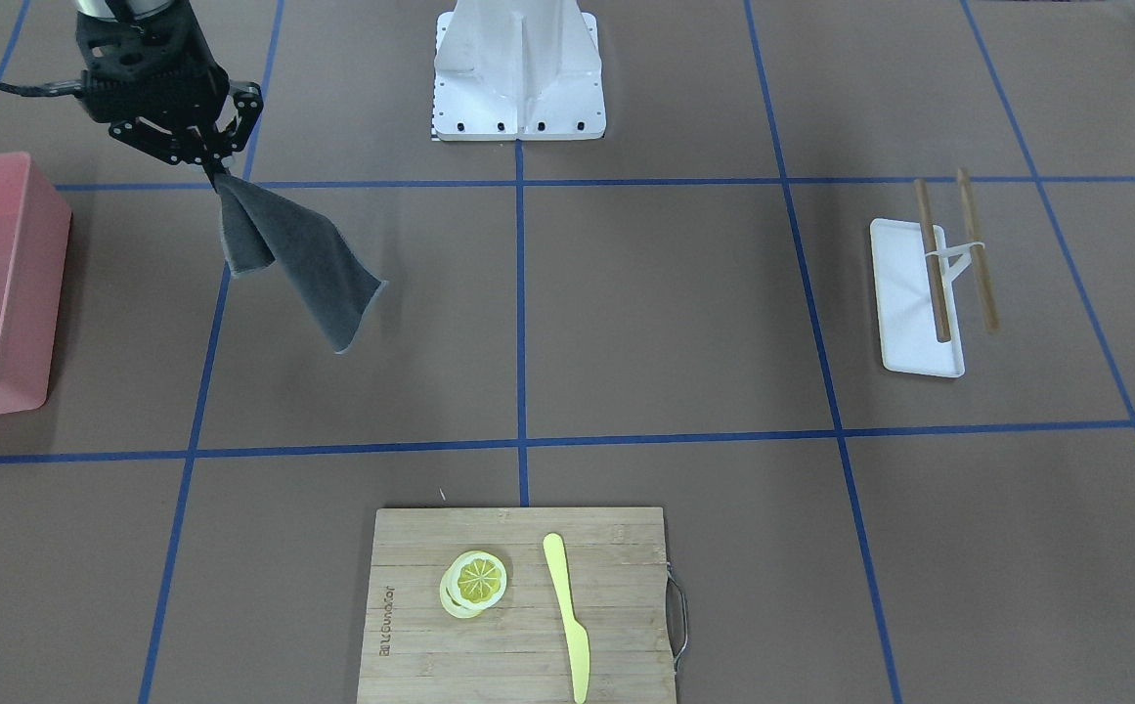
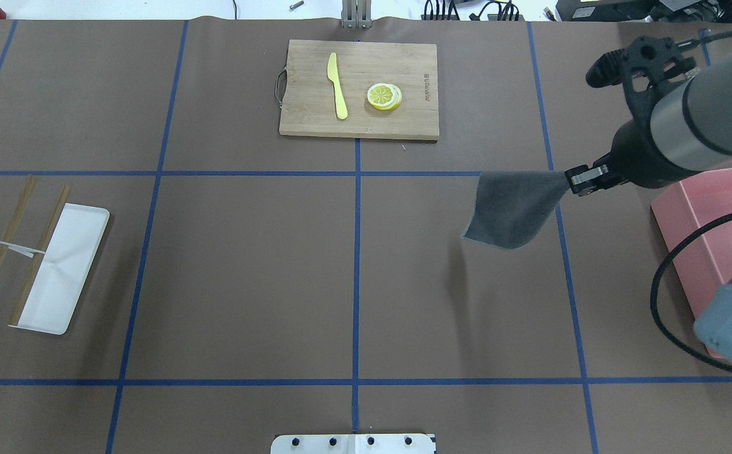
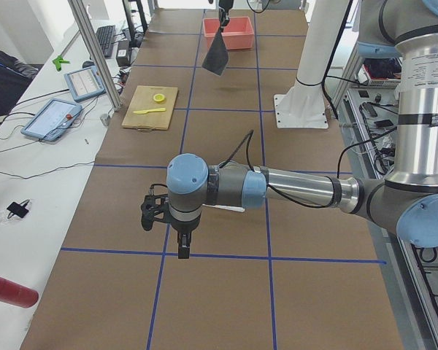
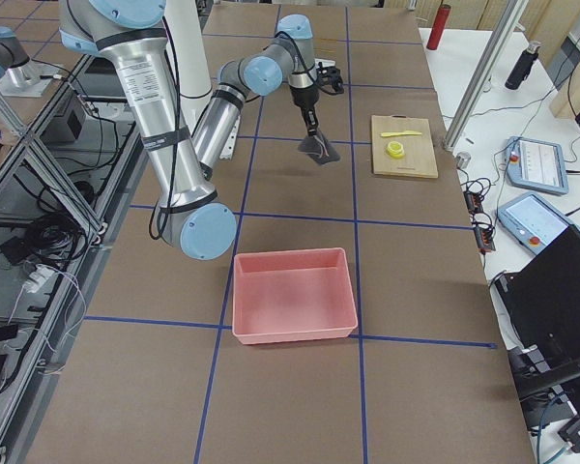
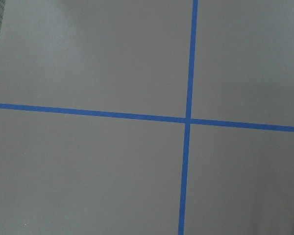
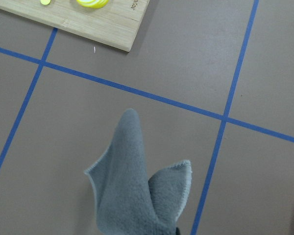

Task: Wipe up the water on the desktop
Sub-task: 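Lift the cloth with the right gripper and carry it toward the pink bin, then lower the cloth into the pink bin and open the right gripper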

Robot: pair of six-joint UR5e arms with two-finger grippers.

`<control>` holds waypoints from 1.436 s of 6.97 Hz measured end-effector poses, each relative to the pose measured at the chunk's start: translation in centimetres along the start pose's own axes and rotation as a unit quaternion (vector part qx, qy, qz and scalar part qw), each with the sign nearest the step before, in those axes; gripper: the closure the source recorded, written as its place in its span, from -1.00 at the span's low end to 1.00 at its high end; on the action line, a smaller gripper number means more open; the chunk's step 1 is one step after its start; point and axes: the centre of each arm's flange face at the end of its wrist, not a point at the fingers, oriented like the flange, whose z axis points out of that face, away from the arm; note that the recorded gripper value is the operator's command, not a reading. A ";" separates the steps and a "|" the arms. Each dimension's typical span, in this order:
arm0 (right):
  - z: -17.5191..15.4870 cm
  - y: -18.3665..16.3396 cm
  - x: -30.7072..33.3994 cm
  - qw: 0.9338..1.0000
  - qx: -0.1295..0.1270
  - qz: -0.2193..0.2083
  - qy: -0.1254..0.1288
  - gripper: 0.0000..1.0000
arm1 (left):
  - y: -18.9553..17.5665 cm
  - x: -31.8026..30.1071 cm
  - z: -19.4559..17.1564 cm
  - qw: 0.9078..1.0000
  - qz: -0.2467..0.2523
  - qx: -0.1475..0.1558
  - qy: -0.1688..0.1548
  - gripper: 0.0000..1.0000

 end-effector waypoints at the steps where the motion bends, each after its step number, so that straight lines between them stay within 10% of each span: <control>1: -1.3 -0.5 4.2 1.000 -0.008 -0.020 0.008 1.00 | 0.3 -0.2 0.2 1.000 -0.003 -0.003 0.000 -0.98; 6: -6.7 8.4 28.2 0.997 -0.055 -0.036 0.048 1.00 | 3.8 0.1 4.1 0.999 0.007 -0.047 0.000 -0.98; 10: -8.0 15.2 33.9 0.994 -0.101 -0.038 0.035 1.00 | 4.1 0.6 3.8 0.999 0.014 -0.044 0.000 -0.98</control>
